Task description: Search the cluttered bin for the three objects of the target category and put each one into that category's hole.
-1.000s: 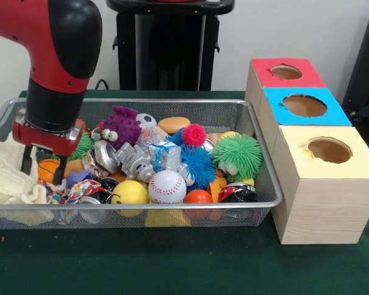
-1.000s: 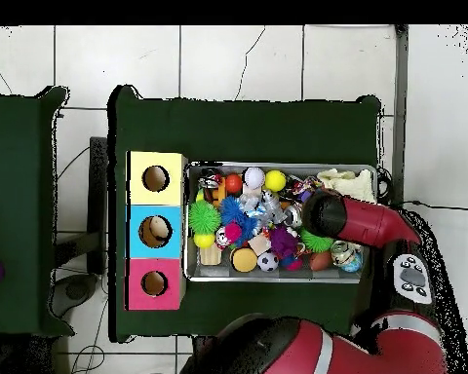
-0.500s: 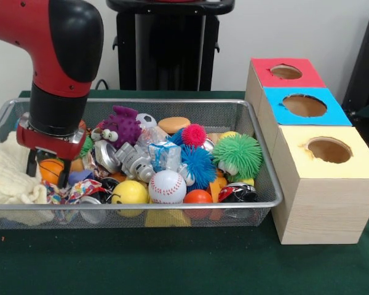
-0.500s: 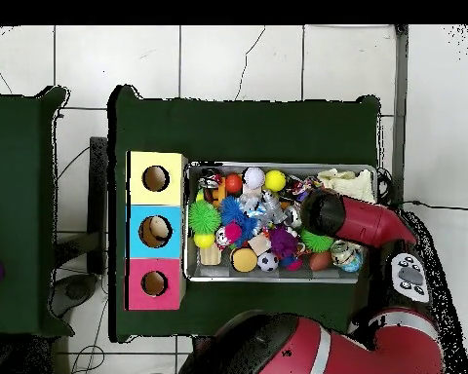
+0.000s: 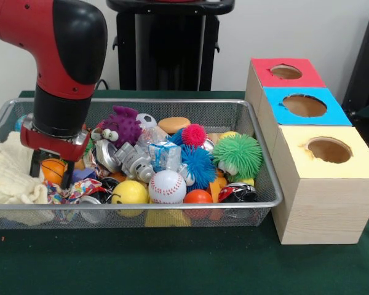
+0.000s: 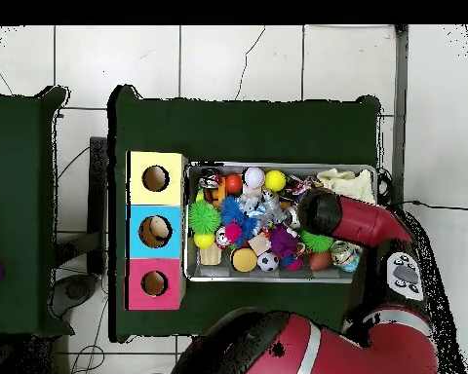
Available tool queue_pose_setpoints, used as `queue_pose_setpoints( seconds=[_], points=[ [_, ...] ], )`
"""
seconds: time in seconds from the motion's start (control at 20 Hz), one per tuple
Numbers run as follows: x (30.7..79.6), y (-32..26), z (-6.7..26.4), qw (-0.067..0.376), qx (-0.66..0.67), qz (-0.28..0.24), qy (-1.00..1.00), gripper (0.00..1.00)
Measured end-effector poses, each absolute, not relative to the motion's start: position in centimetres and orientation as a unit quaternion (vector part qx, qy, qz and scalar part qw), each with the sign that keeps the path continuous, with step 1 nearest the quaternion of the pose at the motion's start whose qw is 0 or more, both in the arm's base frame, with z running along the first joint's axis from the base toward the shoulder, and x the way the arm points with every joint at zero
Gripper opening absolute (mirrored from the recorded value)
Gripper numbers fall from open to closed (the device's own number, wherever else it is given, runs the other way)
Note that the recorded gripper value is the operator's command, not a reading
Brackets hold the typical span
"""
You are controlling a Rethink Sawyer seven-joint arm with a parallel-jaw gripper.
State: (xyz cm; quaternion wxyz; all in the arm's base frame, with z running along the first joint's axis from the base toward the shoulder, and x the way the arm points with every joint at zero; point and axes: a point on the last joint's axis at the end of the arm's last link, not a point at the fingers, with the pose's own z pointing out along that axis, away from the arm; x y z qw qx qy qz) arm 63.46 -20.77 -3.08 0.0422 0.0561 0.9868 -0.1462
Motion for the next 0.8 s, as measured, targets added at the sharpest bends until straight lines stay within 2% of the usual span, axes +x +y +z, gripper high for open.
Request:
queue_pose_setpoints(
  seconds=[0.8],
  points=[
    [63.76,-20.41,-3.02,0.050,0.062,-0.148,0.986,1.00]
  ],
)
